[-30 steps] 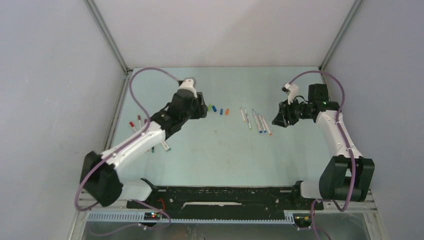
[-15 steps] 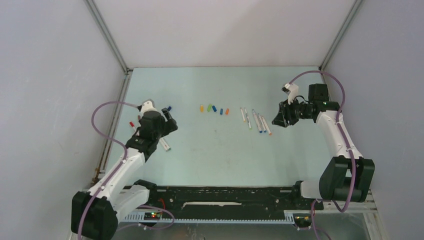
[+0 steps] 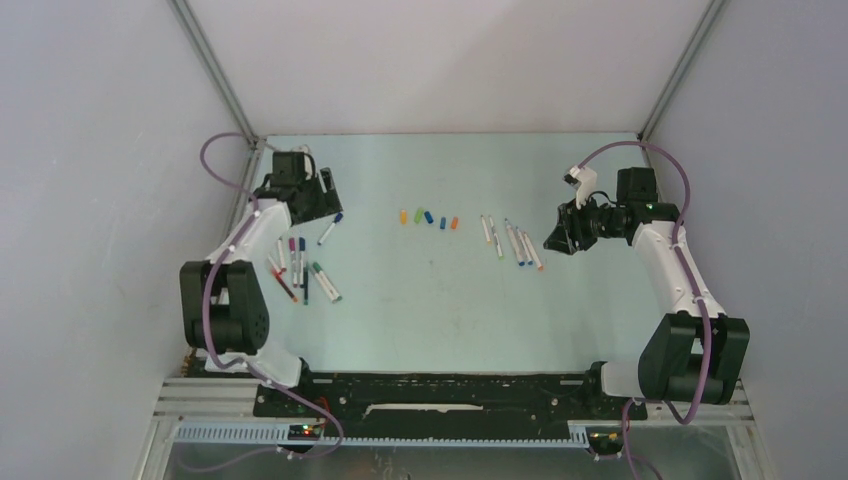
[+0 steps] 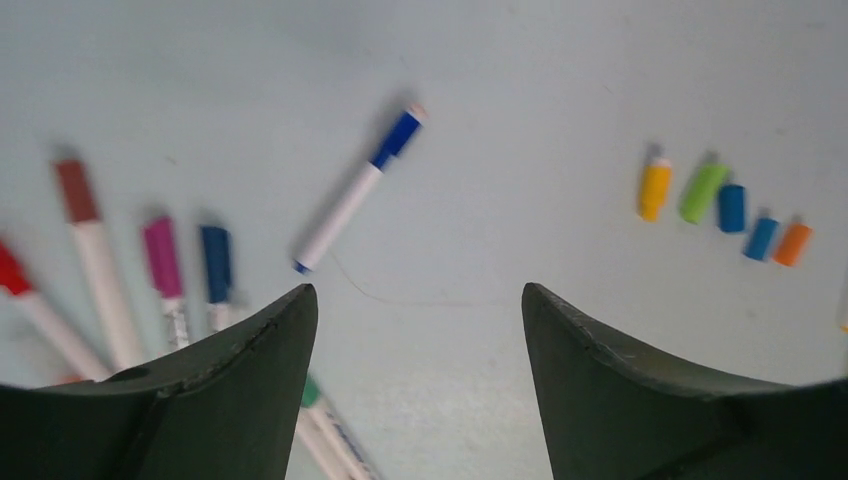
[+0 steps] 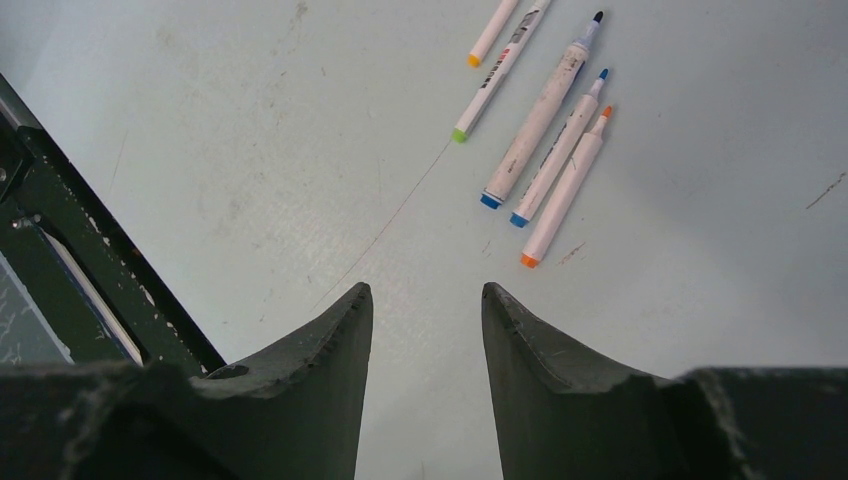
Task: Open the pen caps
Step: Pick up the pen from the center of the board.
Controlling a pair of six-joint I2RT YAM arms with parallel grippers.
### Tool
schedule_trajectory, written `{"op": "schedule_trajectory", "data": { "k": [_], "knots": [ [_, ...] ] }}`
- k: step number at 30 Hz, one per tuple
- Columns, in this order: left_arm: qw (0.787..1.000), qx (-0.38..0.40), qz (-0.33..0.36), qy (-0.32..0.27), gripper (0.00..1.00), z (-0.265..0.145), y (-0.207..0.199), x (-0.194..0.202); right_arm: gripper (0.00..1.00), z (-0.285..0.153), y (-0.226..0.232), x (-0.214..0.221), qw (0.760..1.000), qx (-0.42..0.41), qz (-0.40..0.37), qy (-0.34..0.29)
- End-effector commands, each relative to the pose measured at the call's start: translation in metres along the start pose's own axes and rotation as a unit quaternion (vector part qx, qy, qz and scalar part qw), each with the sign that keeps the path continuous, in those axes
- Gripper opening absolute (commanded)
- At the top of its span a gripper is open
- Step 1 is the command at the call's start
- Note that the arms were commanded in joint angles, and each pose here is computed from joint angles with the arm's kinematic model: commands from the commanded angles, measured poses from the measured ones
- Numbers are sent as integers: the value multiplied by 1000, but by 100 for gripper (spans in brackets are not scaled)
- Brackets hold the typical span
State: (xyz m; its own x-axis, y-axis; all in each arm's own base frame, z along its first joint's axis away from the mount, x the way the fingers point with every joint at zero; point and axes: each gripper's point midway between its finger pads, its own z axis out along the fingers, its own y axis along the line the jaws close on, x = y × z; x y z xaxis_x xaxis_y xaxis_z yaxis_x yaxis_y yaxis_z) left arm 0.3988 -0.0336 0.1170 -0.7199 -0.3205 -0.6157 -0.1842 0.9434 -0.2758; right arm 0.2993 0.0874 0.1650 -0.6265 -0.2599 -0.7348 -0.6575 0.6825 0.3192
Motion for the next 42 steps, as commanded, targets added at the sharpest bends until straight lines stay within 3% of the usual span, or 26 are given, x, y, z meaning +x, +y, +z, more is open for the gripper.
{"op": "schedule_trajectory", "data": {
  "k": [1, 4, 14, 21, 29, 42],
  "knots": [
    [985, -117, 125, 14, 77, -2, 40, -34, 47, -5, 5, -9, 1000, -5, -21, -16],
    [980, -123, 154, 33, 69, 12, 47, -34, 47, -6, 6, -9, 1000, -5, -21, -16],
    [977, -71, 190, 65, 61, 45, 39, -24, 47, -5, 5, -8, 1000, -5, -20, -14],
    [977, -70, 172, 101, 53, 64, 54, -16, 47, -4, 5, -7, 1000, -6, -18, -13],
    [979, -30, 162, 117, 48, 72, 42, -8, 47, -3, 4, -6, 1000, -6, -17, -12],
    [977, -41, 146, 149, 37, 87, 49, 7, 47, -4, 4, -7, 1000, -6, -17, -13]
  ]
}}
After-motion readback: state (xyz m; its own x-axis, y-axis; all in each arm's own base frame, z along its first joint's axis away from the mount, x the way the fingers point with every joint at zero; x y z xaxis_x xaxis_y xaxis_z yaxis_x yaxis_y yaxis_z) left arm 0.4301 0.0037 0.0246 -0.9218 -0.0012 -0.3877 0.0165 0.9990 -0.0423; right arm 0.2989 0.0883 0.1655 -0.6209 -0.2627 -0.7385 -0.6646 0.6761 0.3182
